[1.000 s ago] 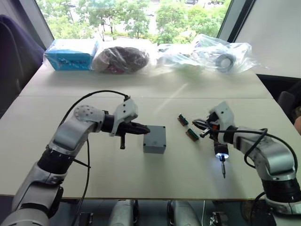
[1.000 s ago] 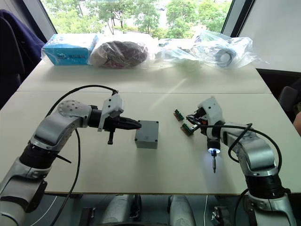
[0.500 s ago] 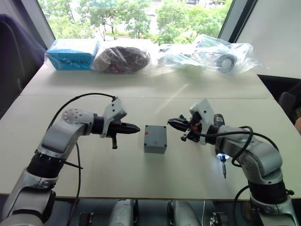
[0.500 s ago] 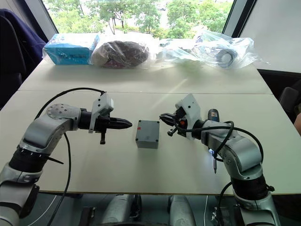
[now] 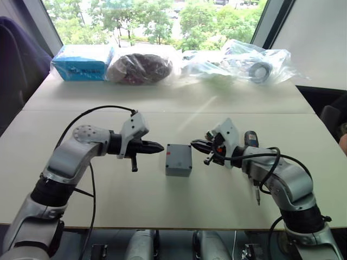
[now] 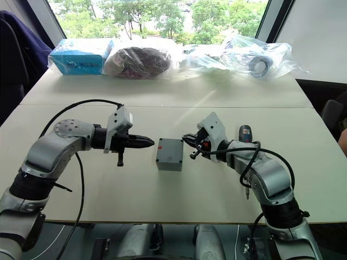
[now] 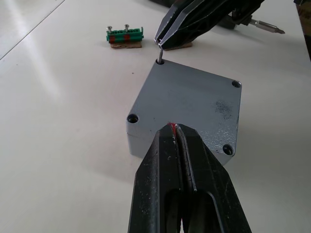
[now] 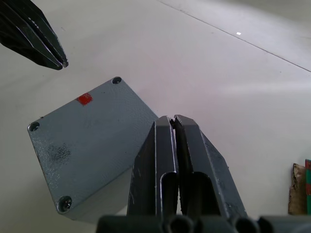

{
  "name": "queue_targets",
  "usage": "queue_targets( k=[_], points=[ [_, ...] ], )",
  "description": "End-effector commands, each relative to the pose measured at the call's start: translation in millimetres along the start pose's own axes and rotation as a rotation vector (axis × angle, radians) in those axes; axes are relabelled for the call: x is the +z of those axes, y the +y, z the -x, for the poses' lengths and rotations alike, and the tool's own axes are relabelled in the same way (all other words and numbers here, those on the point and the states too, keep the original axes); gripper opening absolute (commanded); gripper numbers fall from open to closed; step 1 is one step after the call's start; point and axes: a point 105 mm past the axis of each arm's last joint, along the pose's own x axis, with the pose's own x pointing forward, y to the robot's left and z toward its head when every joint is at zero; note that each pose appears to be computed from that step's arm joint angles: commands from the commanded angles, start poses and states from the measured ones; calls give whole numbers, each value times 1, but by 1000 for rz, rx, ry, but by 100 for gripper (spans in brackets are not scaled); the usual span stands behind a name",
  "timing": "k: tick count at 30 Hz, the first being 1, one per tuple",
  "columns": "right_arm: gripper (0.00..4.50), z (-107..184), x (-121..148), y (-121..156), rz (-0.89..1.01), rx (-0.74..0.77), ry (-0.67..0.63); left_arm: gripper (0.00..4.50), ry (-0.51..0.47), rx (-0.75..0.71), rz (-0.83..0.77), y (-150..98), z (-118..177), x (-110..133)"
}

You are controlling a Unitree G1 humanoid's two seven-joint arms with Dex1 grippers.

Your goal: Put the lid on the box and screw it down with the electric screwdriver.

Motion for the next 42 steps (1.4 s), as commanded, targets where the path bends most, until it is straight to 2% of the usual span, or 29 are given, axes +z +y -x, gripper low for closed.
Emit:
queue_targets(
  k=[1,9,12,17,22,24,26,27,28,30,32,34,36,39,42],
  points=[
    [4,3,5,1,18,2,-22,0,-29,-1,-43,-1,1,13],
    [4,-1,7,9,22,39,-32,0,-32,-2,-46,-1,0,13],
    [82,-1,9,6,29,27,-38,0,-34,-3,-46,-1,0,14],
    [269,4,18,-2,24,-2,-64,0,-38,-6,-44,-2,-1,13],
    [269,21,30,-11,0,-28,-99,0,-69,-21,-49,-3,-4,19],
    [269,35,37,-22,-54,-82,-117,0,-95,-44,-55,-6,-5,26],
    [315,59,45,-41,-104,-163,-106,0,-107,-77,-93,-11,-7,34],
    [331,68,47,-46,-108,-177,-92,0,-108,-83,-113,-11,-9,36],
    [377,78,48,-52,-100,-202,-60,0,-111,-88,-131,-11,-10,39],
    [439,98,50,-71,-118,-287,19,0,-127,-106,-157,-14,-12,47],
    [446,118,43,-91,-251,-387,134,0,-131,-144,-201,-19,-16,54],
    [446,129,28,-102,-395,-398,240,0,-109,-158,-247,-20,-19,55],
    [446,137,15,-102,-439,-365,368,0,-99,-154,-288,-15,-21,57],
    [446,141,11,-104,-485,-352,429,0,-105,-156,-310,-12,-23,61],
    [446,139,-9,-100,-538,-324,534,0,-107,-175,-329,-13,-23,63]
  ],
)
